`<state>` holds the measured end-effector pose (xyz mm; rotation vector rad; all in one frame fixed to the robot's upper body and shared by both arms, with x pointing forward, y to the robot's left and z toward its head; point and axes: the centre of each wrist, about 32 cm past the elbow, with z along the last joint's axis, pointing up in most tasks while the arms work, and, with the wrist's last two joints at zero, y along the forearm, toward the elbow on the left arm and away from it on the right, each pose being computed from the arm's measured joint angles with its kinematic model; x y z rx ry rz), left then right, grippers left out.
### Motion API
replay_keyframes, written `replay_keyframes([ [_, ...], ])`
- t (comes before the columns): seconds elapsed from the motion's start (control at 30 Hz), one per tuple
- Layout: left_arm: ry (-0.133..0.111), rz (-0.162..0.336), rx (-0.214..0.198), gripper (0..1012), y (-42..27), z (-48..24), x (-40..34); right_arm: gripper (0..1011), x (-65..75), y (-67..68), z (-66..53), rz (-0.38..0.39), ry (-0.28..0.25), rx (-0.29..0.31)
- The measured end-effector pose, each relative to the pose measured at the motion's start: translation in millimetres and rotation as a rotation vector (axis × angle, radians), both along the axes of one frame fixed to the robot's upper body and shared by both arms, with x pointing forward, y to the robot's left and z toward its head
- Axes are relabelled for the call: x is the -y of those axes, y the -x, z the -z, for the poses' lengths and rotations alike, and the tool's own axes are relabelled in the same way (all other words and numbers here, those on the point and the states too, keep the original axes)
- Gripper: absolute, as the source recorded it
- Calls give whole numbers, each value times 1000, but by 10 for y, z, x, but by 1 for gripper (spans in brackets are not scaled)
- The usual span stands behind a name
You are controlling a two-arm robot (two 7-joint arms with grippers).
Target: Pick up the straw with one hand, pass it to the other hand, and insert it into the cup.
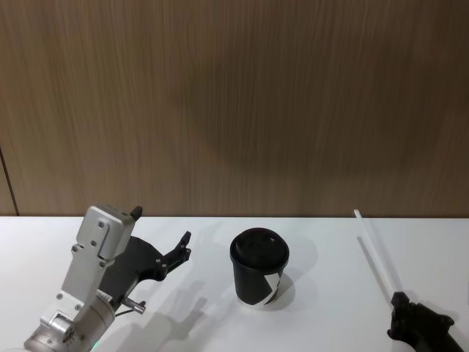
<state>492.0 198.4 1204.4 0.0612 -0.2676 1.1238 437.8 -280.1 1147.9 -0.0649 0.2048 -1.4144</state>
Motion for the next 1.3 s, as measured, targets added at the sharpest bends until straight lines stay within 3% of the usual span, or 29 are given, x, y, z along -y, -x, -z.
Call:
replay_keyframes([
  [0.3, 0, 0, 0, 1003, 0, 0, 0, 2, 6, 42, -53, -42, -56, 129],
  [0.67, 0, 0, 0, 1003, 0, 0, 0, 2, 47, 127, -147, -159, -191, 293],
  [0.93, 0, 0, 0, 1003, 0, 0, 0, 2, 87, 180, -206, -257, -270, 364],
  [1.3, 0, 0, 0, 1003, 0, 0, 0, 2, 148, 235, -272, -407, -362, 418],
])
